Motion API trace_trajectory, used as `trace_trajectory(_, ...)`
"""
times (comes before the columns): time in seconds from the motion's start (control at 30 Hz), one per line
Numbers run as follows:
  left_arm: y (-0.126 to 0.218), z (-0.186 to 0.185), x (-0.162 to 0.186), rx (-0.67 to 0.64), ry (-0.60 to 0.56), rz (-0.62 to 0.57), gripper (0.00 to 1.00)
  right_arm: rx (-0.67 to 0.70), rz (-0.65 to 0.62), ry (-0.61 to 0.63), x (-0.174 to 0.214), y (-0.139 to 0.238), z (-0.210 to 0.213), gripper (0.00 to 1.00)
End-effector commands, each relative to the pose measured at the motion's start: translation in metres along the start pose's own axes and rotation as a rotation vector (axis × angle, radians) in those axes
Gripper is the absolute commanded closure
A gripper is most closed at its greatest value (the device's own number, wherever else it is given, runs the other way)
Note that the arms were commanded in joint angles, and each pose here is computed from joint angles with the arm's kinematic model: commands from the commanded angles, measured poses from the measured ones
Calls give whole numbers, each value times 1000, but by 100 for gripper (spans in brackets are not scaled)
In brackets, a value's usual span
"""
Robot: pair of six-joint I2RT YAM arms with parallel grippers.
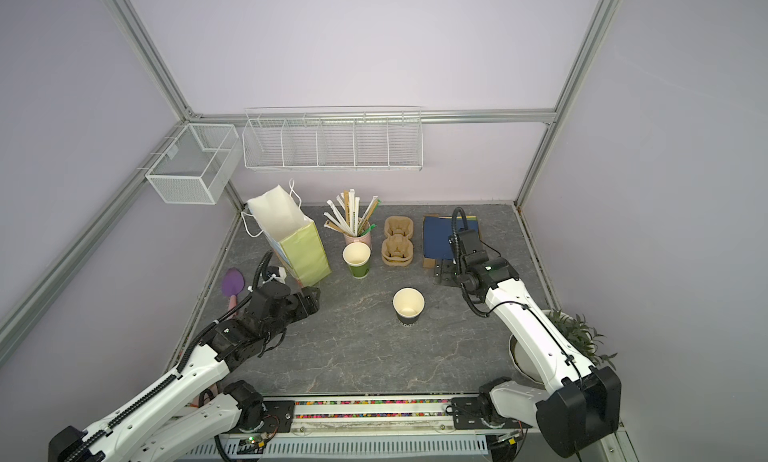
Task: Pack the takeout coffee
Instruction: 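Move the right gripper over the black lid beside the blue box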
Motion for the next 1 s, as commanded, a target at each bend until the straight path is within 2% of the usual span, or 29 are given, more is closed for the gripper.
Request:
trace_trajectory(0.0, 0, -4, -6, 10, -34, -14, 11, 190, 32, -61, 5, -13, -36, 11)
trace_trajectory(0.13, -4, -5, -3, 14, -51, -8, 11, 269, 93, -128, 4, -33, -51, 11)
trace_trajectory(0.37, -7, -5, 0, 24, -58, -4, 11, 378, 185, -167, 0, -73, -67, 11)
trace_trajectory(0.57, -6, 0, 2, 17, -63, -17, 11, 347, 258, -179, 5, -107, -65, 11)
trace_trajectory(0.97, -9, 1, 6, 12, -69, -12, 11, 312, 264, -186, -5, -140, -65, 10)
Point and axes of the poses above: each gripper's point midway between its finger pads, its own y axis back along the fingers, its own z axis along the line the jaws close on, x = y × z, the point moved 3 cm from there along y, back along the fingers, and after that the axes turned 5 degrees about -y, right-handed, at the moved point
